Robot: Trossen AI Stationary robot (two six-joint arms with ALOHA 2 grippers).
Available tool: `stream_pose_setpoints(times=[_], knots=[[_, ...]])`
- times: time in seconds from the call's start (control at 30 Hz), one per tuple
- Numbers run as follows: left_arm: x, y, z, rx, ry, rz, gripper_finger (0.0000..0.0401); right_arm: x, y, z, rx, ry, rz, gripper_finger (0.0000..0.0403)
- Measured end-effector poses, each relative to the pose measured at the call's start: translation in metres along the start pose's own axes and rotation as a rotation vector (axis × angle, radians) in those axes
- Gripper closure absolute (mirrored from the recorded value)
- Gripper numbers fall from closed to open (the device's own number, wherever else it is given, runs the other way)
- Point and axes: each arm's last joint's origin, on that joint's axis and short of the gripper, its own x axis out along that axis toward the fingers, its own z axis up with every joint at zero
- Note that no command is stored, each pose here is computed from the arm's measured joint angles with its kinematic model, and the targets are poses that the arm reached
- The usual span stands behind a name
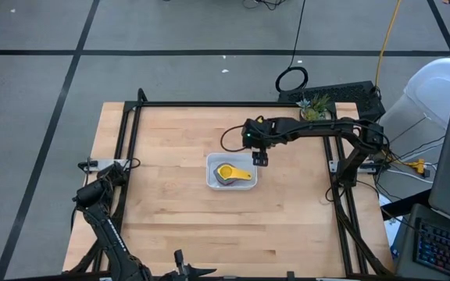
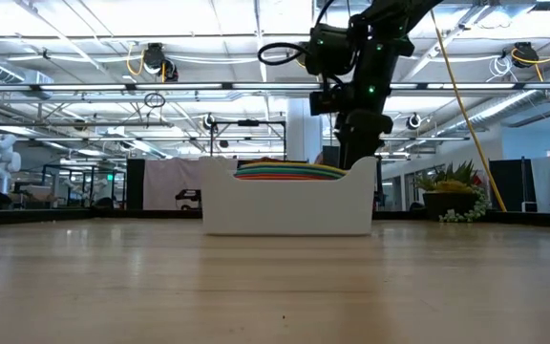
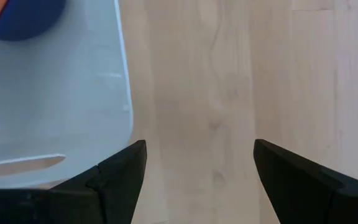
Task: Nest measuring cups in basket
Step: Put the stacked measuring cups into the bin, then return to Home Position
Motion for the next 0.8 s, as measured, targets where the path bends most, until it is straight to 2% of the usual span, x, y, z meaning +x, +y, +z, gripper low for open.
stream_pose_setpoints(times=[0.37,0.47,0.6,0.8], knots=[[0.0,0.0,0.0,0.0,0.0,0.0,0.0249,-0.001,0.005,-0.001,-0.016,0.017,0.002,0.0117],[0.001,0.0,0.0,0.001,-0.001,0.003,0.0249,-0.006,0.003,-0.003,-0.044,0.028,-0.057,0.0117],[0.006,0.004,0.0,0.036,-0.007,0.031,0.0249,-0.031,-0.003,-0.006,-0.058,-0.007,-0.166,0.0117],[0.019,0.02,-0.002,0.224,0.024,0.112,0.0249,-0.084,-0.006,-0.022,0.031,-0.133,-0.167,0.0117]])
